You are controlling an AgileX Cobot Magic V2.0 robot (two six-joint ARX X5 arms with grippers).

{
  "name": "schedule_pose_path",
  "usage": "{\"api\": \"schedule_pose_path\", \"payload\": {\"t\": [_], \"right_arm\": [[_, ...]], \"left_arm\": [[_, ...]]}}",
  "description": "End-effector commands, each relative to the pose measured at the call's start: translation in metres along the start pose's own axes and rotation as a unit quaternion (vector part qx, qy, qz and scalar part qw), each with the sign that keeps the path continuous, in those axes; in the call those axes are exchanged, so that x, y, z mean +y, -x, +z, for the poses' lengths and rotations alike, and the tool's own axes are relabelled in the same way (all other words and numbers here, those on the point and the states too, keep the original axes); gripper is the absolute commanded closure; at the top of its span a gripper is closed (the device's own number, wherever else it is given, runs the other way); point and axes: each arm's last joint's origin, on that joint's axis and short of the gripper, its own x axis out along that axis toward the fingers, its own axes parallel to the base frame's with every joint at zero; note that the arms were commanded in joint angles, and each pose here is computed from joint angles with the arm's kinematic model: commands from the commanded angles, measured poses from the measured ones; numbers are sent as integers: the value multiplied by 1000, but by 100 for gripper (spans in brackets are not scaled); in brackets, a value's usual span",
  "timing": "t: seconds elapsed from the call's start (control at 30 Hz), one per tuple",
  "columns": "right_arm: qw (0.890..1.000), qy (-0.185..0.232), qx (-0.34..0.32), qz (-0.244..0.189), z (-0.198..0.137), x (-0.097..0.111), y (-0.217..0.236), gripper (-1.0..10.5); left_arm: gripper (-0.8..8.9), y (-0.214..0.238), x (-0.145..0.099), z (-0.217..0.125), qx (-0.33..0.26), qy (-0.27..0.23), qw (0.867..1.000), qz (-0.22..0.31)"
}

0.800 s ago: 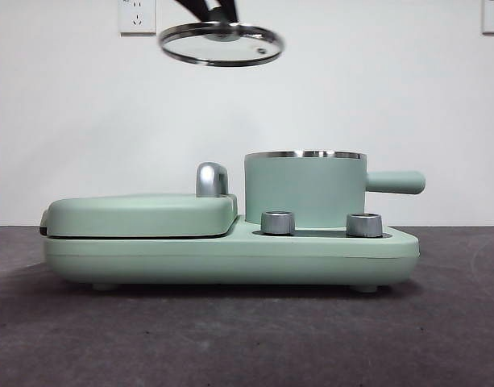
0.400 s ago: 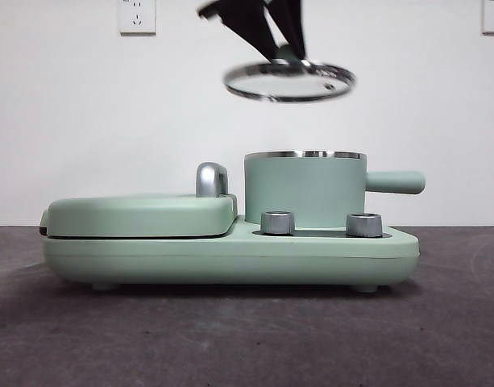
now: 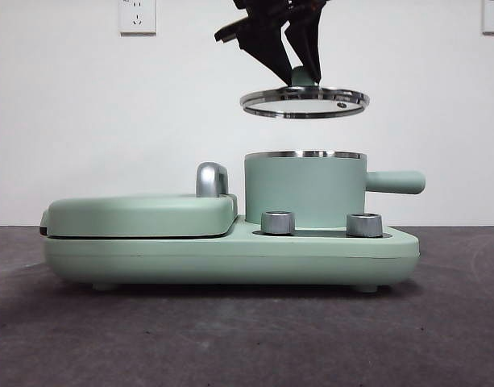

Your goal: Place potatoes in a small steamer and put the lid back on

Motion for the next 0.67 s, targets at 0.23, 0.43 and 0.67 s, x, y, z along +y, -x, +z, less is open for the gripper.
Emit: {"api": "schedule_pose_path", "payload": {"t": [0.23, 0.43, 0.67], "right_arm": [[1000, -5, -6, 2, 3, 0, 1, 497], [1000, -5, -5, 1, 2, 0, 1, 497], [1000, -5, -5, 1, 2, 0, 1, 497]], "left_arm": [[805, -33, 4, 0, -3, 8, 1000, 12], [805, -38, 5, 2, -15, 8, 1000, 13], [805, -47, 10, -2, -6, 10, 1000, 17]]}}
